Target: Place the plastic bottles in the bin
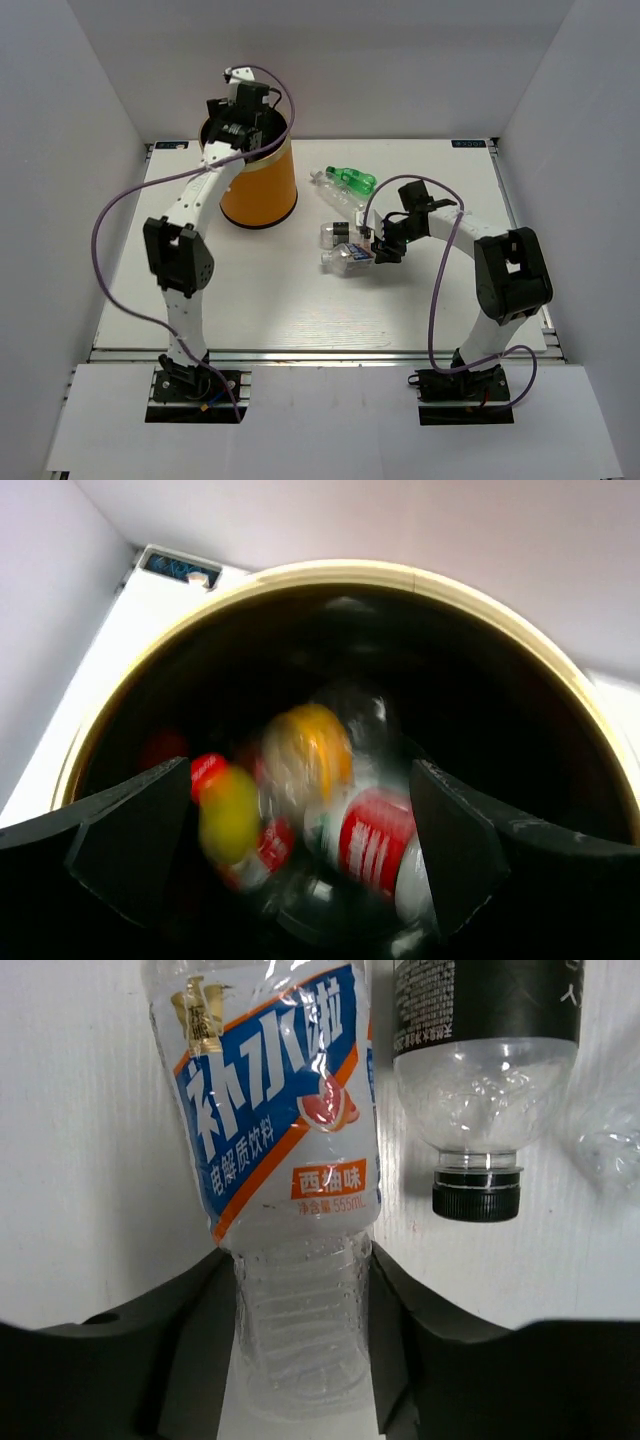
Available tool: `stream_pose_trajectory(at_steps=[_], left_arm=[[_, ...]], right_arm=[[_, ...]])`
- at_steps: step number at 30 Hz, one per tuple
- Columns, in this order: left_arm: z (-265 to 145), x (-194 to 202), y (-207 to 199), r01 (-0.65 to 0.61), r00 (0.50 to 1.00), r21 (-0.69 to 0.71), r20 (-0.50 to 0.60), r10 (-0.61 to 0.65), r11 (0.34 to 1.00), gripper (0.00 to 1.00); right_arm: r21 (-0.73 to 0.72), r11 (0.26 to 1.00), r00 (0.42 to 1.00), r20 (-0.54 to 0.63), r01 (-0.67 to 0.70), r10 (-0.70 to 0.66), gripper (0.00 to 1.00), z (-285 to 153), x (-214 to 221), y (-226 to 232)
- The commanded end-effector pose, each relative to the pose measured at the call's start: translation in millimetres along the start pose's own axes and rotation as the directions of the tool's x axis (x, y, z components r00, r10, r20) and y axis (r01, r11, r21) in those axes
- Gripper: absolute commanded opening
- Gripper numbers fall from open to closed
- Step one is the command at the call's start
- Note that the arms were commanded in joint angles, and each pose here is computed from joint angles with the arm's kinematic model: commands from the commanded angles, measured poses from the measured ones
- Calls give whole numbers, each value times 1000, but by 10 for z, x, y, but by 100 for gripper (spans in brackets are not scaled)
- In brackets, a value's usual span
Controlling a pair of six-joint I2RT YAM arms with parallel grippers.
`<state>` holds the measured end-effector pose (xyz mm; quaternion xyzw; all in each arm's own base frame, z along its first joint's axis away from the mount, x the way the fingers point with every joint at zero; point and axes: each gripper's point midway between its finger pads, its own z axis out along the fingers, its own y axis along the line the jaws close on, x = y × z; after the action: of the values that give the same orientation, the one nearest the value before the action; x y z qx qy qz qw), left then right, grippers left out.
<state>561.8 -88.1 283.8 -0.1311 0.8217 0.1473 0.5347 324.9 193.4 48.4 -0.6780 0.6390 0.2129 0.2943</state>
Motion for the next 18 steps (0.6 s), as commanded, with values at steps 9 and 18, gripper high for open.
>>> stream_pose_trajectory(at_steps=[9, 18], left_arm=[[-2428, -153, -131, -178, 976, 806, 218, -4, 565, 100], [-2941, 1307, 243, -156, 983, 914, 107, 149, 375, 100]], right_arm=[[-60, 991, 972, 211, 117, -102, 0, -499, -828, 58], [396, 917, 865, 476, -48, -160, 0, -1499, -2363, -1348]])
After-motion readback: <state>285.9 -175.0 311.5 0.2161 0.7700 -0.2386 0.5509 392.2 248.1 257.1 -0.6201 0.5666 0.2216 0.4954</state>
